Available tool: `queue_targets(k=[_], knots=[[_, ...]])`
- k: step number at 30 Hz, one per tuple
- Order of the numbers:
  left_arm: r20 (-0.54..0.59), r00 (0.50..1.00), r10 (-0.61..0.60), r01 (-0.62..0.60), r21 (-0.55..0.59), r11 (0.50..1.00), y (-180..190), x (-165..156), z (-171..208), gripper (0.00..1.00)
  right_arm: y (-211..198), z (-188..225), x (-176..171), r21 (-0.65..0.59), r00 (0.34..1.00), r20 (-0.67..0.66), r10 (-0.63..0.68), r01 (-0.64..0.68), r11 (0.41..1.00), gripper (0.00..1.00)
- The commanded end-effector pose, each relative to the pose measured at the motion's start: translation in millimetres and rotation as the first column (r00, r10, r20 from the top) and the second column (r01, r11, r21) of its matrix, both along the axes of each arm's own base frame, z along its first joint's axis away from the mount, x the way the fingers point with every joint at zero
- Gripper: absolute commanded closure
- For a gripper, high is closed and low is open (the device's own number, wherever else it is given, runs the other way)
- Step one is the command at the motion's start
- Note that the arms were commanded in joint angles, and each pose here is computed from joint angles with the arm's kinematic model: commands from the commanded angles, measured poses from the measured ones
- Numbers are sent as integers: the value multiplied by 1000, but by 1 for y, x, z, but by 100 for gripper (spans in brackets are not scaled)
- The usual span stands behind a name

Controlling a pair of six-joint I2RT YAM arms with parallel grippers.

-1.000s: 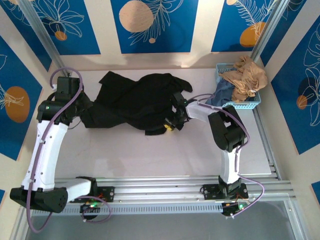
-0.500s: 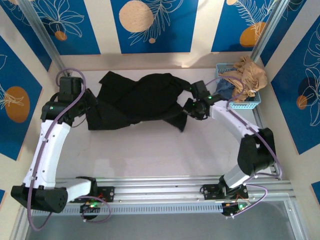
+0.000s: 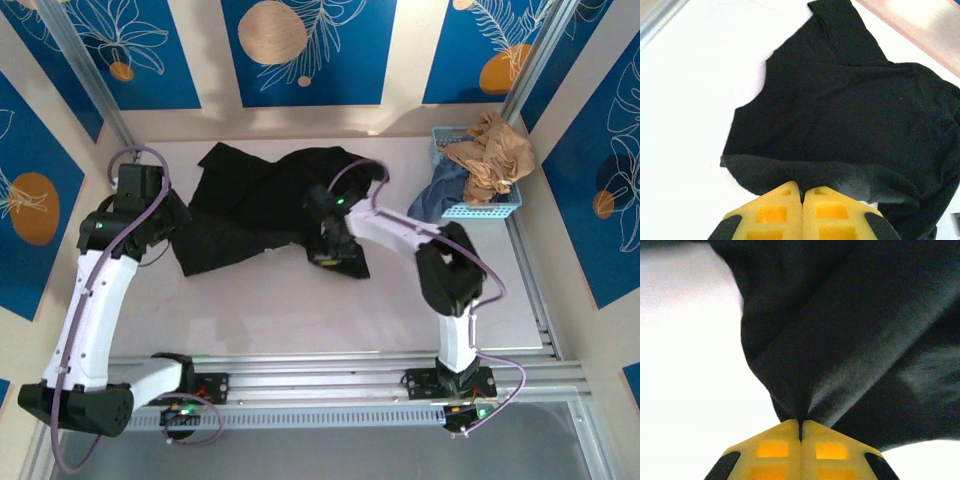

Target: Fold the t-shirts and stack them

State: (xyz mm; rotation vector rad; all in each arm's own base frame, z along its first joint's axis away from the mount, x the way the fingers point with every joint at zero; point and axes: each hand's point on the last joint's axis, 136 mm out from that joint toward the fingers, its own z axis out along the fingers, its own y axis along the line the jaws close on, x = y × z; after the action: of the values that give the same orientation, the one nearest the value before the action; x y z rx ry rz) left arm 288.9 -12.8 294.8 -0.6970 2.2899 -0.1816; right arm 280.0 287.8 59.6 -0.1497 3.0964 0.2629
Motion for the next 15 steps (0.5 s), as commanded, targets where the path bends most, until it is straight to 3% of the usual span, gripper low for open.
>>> queue_targets(k=[1,3,4,7,9,15], knots=[[-16,1000,6,-5,83,997,13,-17,6,100,30,-6,-33,85,992,-125,33,-22,996,100],[-30,1000,6,-4,85,996,13,-22,0,100,39,-9,-34,105,988,-141,58,-44,994,100],[-36,999,7,-4,84,996,13,-24,-3,100,39,-8,-32,101,988,-142,56,-42,994,94],[-54,998,7,-3,84,996,14,-30,-12,100,27,8,-26,110,995,-101,19,-8,994,64],[-64,998,8,-2,82,997,14,-33,-18,100,11,24,-25,126,997,-72,-31,40,991,50],[-77,997,9,-4,72,997,14,-39,-27,100,-68,24,-52,127,950,-115,-289,303,945,45]])
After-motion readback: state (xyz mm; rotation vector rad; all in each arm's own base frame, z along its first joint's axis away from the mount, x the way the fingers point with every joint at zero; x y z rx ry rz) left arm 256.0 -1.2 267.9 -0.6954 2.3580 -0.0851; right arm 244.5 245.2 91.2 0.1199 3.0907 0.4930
